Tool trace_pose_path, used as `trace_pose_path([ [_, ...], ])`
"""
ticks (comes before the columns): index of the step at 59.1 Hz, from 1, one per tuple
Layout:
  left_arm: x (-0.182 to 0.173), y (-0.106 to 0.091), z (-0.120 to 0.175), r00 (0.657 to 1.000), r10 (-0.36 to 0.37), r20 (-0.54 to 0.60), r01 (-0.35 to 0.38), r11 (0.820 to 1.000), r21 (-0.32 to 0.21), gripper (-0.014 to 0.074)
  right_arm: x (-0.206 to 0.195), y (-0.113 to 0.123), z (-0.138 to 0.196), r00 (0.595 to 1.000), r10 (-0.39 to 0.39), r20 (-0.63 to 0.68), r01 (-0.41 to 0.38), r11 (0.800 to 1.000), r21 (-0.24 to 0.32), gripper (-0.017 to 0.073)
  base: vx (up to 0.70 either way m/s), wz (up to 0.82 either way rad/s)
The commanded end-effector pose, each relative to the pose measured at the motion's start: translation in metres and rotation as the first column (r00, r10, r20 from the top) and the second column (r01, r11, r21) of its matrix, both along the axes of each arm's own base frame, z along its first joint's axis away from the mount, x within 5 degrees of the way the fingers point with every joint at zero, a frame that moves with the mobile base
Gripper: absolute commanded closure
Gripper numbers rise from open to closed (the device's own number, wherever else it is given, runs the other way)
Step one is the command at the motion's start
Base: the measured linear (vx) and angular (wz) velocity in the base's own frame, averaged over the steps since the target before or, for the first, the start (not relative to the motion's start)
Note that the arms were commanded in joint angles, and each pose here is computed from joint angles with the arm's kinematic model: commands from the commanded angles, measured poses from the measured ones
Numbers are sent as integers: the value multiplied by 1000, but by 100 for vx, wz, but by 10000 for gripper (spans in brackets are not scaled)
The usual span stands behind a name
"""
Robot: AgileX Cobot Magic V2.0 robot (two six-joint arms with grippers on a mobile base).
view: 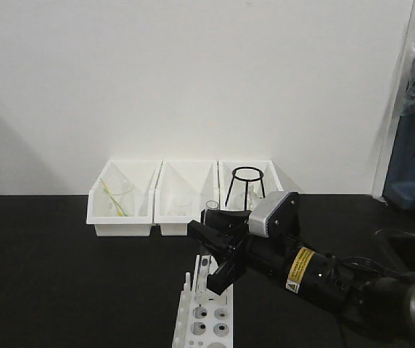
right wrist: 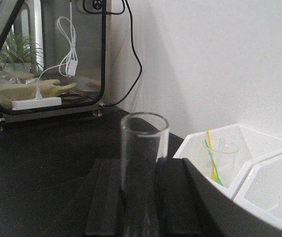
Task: Flip and reinsert test tube from rack
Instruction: 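Lower the test tube into the rack hole with the right gripper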
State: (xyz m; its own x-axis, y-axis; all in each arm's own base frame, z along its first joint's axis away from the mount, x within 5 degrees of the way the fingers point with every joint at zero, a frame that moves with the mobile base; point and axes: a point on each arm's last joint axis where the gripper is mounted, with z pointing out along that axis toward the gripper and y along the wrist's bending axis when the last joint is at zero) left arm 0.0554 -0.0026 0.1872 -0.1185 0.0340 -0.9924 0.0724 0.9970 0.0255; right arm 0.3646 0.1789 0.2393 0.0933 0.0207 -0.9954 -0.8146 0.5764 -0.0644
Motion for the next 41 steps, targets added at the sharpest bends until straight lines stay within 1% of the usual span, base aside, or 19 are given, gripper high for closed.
trace_pose_path([
  [1, 0, -1, 9, 996, -13, 91, 15, 1000, -22, 601, -1, -2, 25, 997, 8, 78, -14, 997, 75, 570, 0, 0],
  [14, 0, -1, 9, 996, -13, 91, 15, 1000, -22, 601, 4, 2, 3, 999, 33, 43, -37, 996, 85, 570, 0, 0],
  [24, 0, -1, 9, 996, -13, 91, 15, 1000, -22, 601, 8, 3, -13, 999, 33, 11, -34, 998, 55, 570, 0, 0],
  [34, 0, -1, 9, 996, -13, 91, 15, 1000, -22, 601, 9, 6, -28, 998, 58, -13, -58, 998, 18, 570, 0, 0],
  [41, 0, -1, 9, 996, -13, 91, 15, 1000, -22, 601, 10, 6, -32, 998, 56, -25, -56, 998, 17, 570, 0, 0],
])
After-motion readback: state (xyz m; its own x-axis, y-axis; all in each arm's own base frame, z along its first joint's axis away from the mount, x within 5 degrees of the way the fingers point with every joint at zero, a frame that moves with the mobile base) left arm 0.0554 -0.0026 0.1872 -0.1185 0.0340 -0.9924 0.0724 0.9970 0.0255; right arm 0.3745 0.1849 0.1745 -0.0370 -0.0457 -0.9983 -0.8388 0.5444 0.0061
